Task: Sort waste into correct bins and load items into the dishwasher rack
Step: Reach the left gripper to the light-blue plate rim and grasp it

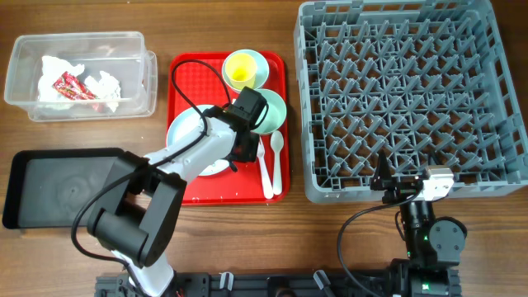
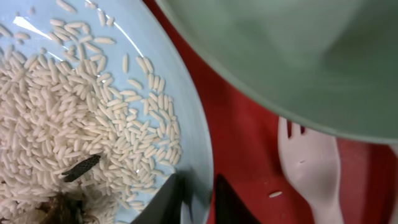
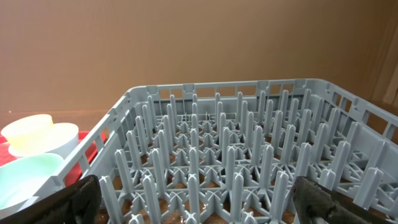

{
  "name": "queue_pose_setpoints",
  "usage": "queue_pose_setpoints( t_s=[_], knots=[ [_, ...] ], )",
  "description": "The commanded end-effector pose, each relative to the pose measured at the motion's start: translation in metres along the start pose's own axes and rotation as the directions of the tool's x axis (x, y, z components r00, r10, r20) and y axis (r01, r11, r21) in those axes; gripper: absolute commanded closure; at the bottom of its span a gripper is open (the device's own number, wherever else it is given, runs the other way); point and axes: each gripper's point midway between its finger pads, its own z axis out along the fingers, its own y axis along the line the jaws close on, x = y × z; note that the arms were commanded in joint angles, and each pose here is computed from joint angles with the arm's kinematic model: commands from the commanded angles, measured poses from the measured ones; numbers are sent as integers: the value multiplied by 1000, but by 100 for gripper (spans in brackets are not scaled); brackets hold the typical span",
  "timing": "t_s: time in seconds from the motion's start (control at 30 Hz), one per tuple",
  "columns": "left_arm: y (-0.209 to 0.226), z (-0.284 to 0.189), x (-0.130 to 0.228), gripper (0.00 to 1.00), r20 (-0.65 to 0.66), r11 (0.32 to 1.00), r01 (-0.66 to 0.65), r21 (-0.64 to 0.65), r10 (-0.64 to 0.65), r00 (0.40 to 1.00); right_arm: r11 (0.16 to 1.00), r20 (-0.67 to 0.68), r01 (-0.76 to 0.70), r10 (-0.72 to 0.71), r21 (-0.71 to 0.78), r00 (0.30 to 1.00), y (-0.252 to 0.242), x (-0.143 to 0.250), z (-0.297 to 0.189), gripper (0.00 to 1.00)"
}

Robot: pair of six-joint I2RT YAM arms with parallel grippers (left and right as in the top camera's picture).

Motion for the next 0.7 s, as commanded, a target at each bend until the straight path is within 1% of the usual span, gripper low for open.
queue_pose_setpoints(
  t_s=[0.0,0.03,0.07,0.23,0.4,0.5,0.57,0.67],
  knots=[
    [3,9,6,90,-26,1000,-6,-26,5,1000,1000,8,-13,13,-8,1000,1,-2,0,0],
    [3,9,5,94,-24,1000,-5,-25,5,1000,1000,8,-13,13,-7,1000,1,-2,0,0],
    [3,8,5,96,-22,1000,-2,-25,1,1000,1000,8,-13,13,-7,1000,1,-2,0,0],
    [3,4,4,96,-18,1000,-2,-23,1,1000,1000,8,-13,13,-8,1000,1,-2,0,0],
    [-1,-19,-14,96,41,1000,16,-2,-16,999,1000,8,-13,13,-7,1000,1,-2,0,0],
    [-3,-33,-21,96,69,999,42,10,-43,997,1000,8,-12,12,-7,1000,1,-2,0,0],
    [-2,-39,-22,96,72,999,46,11,-46,996,1000,8,-13,13,-8,1000,1,-2,0,0],
    [-2,-45,-23,96,70,996,85,14,-86,994,1000,8,-13,13,-8,1000,1,-2,0,0]
  ],
)
